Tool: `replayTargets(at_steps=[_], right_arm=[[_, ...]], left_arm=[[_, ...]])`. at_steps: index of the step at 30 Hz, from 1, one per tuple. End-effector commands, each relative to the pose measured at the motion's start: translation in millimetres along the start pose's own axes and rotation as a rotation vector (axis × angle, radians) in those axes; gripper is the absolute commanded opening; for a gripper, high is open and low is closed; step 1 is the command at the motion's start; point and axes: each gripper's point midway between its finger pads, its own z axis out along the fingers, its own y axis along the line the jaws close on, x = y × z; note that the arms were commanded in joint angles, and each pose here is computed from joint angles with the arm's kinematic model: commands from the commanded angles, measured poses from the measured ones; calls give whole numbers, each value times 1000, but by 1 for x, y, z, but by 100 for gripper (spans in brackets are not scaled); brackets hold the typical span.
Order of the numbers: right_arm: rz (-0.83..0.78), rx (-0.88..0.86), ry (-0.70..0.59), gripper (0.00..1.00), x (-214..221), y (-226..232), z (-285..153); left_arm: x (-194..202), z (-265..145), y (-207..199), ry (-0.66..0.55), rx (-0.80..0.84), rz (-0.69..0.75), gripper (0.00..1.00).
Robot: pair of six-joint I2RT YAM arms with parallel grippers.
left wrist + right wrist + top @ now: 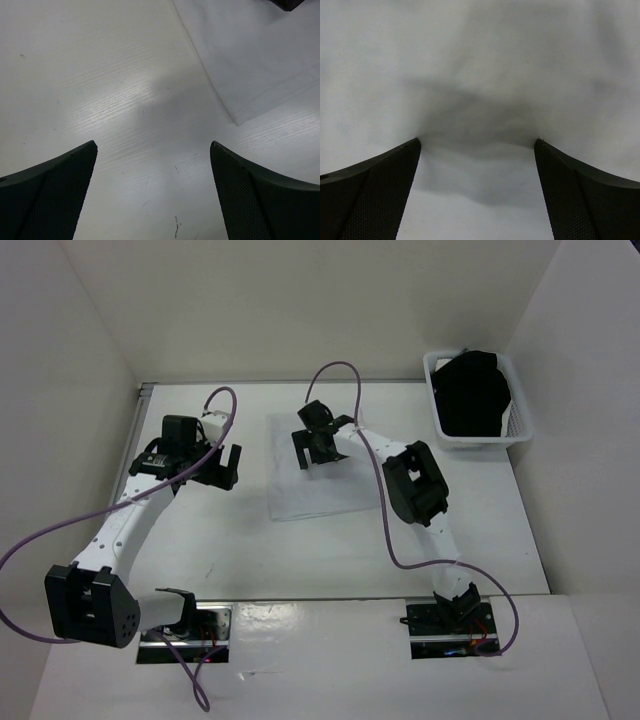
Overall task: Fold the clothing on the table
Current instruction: Flatten the skirt out
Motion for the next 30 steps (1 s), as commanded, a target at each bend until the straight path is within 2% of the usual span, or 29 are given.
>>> replayTargets(at_steps=[1, 8, 19, 24, 28, 30], right_arm=[[44, 24, 62, 99, 18, 3, 16], [87, 48, 58, 99, 11, 5, 26], [163, 111, -18, 99, -24, -7, 37], [187, 161, 3, 99, -20, -11, 49], [201, 154, -17, 99, -38, -7, 41], [183, 144, -61, 99, -56, -4, 15]], left_arm=[[-10, -6, 0, -46, -3, -14, 100], [-11, -9, 0, -55, -5, -13, 100], [-10, -6, 0, -46, -3, -14, 100], [-8, -4, 0, -37, -2, -15, 100], [-4, -2, 0, -19, 0, -18, 100], [-3, 1, 0, -10, 2, -20, 100]])
